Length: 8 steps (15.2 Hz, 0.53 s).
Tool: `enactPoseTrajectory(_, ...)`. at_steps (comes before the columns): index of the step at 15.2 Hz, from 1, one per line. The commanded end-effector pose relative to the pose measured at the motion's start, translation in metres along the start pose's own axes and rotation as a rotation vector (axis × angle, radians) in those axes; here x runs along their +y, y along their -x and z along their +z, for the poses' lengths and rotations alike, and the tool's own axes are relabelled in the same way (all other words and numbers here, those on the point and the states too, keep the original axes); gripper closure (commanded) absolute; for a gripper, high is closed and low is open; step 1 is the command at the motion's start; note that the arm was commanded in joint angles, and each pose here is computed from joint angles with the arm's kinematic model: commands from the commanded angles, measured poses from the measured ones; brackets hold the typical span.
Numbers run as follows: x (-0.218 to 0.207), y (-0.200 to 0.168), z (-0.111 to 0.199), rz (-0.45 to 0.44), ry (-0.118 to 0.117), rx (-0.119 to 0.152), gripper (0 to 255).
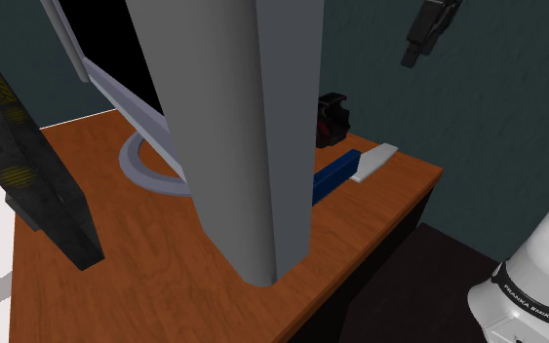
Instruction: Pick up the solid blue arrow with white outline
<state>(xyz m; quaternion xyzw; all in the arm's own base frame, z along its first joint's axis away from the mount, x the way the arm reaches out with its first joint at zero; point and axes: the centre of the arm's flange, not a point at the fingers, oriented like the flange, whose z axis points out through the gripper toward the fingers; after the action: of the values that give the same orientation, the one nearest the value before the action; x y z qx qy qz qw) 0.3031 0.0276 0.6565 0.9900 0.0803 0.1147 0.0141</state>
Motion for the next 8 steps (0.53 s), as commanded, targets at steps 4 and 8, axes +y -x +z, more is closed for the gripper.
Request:
enactPoseTrajectory(4,-0.026,-0.029,0.023,-0.103,-0.004,-0.064,0)
enactPoseTrajectory(8,-0.065,-0.061,0.056,-0.241,-0.01,-0.15,0)
